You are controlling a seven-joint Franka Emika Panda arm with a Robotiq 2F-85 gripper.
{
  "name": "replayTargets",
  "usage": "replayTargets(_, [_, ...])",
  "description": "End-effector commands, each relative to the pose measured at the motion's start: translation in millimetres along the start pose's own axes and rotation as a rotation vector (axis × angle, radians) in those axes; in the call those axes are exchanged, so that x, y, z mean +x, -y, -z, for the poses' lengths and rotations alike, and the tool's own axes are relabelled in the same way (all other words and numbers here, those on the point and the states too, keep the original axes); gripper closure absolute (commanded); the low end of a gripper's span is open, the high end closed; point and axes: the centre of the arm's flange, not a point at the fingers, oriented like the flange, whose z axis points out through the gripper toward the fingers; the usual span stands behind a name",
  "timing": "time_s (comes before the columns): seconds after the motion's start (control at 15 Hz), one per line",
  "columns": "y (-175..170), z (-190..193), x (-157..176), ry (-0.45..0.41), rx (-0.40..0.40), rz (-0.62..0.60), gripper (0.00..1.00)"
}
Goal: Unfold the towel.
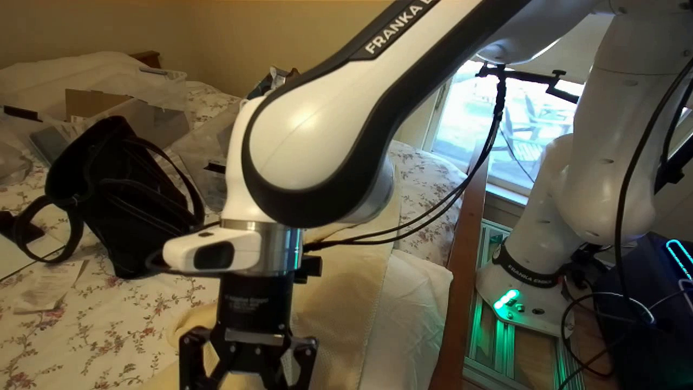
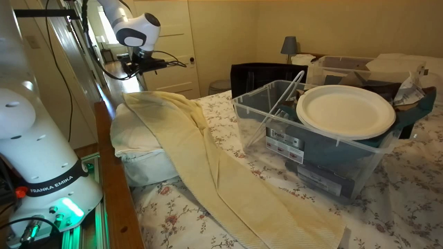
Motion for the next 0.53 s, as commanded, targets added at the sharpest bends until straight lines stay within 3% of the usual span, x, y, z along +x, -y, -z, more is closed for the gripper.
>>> replayTargets(0.0, [-11,24,-11,0.069,-0.112,-0.093,0.02])
replayTargets(0.2, [-29,25,-29,0.131,-0.121,-0.175,0.00])
replayTargets(0.47, [-50,9,-20,0.120,0.019,-0.175,0.00])
